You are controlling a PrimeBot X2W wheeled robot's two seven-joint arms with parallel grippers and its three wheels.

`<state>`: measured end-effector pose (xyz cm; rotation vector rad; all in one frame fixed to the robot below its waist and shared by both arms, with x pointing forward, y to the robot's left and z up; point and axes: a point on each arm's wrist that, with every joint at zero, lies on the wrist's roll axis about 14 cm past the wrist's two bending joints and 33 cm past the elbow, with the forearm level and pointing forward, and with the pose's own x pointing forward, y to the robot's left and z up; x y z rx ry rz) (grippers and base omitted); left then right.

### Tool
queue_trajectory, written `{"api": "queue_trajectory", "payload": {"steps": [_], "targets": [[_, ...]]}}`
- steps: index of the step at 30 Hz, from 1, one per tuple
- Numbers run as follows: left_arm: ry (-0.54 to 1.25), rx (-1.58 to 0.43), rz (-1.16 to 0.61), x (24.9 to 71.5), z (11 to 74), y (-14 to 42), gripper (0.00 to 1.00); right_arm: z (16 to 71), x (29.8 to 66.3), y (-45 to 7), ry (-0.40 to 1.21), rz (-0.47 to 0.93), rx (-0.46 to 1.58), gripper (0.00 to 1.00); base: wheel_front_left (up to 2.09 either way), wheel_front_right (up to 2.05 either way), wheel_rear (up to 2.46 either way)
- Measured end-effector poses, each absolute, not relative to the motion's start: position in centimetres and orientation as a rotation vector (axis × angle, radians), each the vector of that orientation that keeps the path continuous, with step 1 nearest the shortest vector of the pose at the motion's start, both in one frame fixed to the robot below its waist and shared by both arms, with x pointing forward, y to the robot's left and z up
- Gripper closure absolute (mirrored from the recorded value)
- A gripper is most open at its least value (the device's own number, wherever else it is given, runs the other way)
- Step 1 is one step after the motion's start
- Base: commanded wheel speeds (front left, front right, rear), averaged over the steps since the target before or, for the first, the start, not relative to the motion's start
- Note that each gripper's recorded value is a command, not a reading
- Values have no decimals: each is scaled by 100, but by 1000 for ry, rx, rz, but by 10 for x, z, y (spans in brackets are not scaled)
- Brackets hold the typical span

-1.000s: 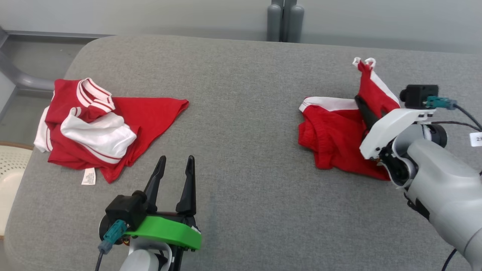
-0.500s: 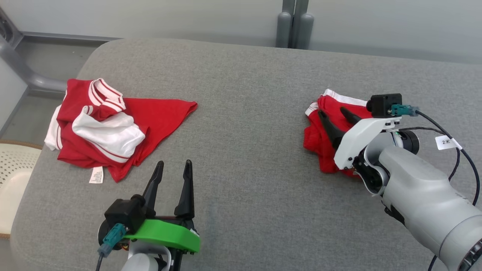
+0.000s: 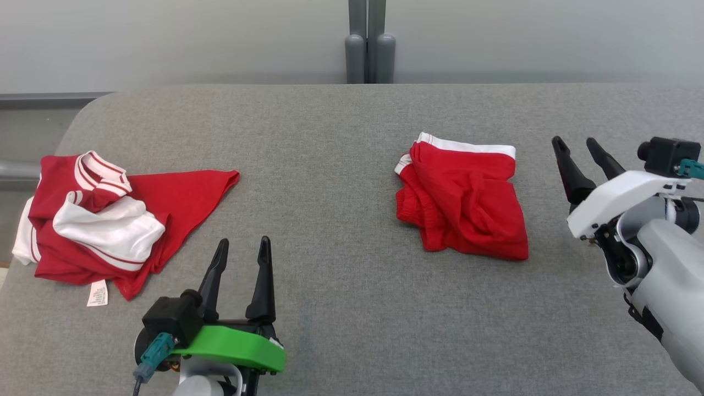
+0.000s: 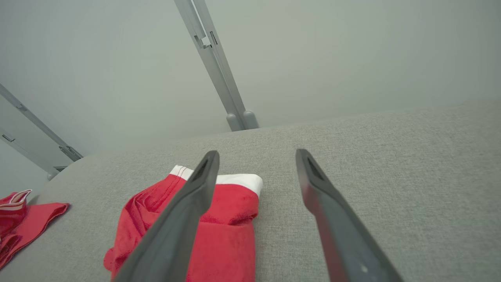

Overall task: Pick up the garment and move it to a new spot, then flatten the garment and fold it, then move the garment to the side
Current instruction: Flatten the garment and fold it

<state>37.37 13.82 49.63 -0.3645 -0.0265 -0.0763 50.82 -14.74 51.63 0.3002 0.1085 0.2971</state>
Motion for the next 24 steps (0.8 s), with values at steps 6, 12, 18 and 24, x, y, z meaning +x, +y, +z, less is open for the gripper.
{"api": "queue_trajectory", "payload": {"steps": [6,12,18,24], "targets": [[-24,-360,-94,374,496,133,0,494,497,-162,152,244,285,4,0,0,0],[-14,-356,-70,370,492,142,0,462,491,-137,247,270,280,100,0,0,0],[-6,-349,-33,365,487,153,0,434,480,-87,370,355,296,100,0,0,0],[-6,-346,-11,362,486,160,0,437,463,-31,384,492,319,100,0,0,0]]}}
